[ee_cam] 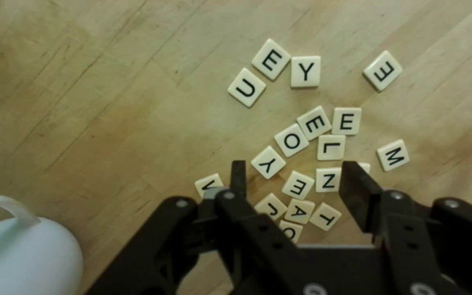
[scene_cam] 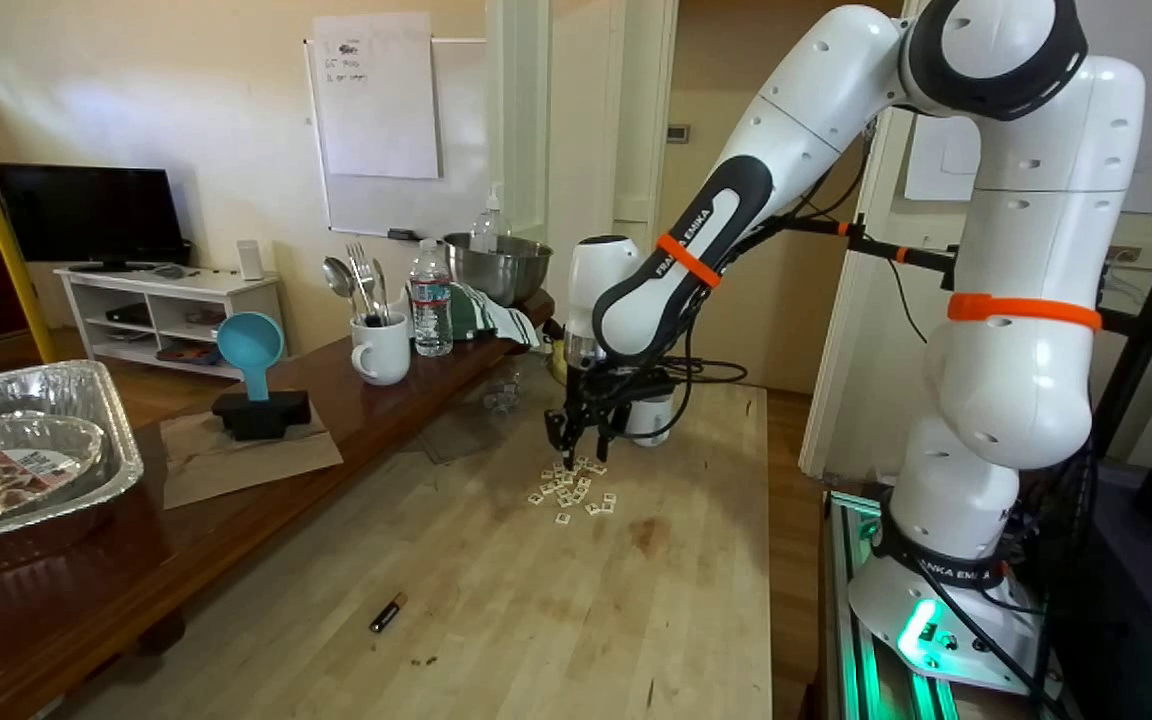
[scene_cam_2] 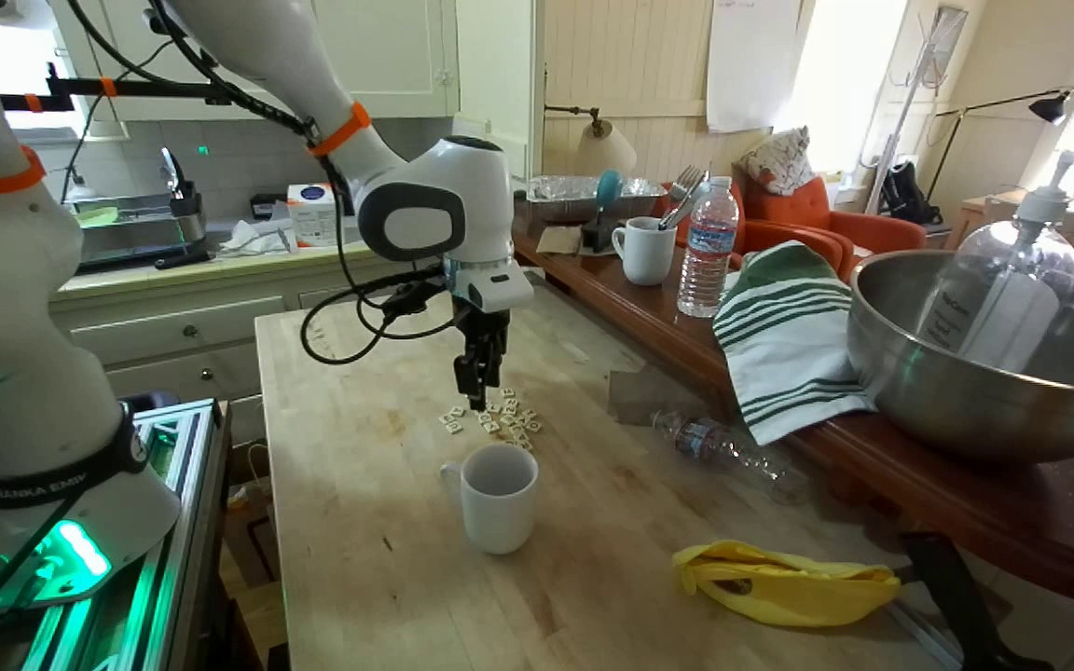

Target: Put the l and o tile letters in the cup

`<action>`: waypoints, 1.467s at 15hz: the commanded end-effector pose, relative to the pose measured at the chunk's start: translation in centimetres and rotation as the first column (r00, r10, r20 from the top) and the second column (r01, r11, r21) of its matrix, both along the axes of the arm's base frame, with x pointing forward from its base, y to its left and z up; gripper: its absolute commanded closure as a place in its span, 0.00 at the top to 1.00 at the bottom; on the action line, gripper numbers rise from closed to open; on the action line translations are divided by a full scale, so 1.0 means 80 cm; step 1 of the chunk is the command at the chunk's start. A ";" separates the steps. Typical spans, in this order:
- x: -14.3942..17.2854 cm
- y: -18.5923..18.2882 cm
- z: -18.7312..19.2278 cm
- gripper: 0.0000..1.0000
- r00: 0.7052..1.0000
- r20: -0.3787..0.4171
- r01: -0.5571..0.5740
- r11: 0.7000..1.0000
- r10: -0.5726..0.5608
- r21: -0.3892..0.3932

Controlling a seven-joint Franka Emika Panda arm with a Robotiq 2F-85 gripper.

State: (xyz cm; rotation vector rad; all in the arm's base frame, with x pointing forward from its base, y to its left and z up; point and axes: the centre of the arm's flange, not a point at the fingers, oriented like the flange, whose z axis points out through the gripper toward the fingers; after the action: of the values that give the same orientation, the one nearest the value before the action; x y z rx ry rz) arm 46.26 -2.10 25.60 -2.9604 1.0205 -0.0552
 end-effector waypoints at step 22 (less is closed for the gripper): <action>0.021 0.021 -0.052 0.39 0.991 0.015 0.135 0.991 -0.135 -0.019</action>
State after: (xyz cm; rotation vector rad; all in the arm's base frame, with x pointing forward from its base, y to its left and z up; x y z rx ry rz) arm 47.52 -0.79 22.48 -2.9134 1.1894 -0.0601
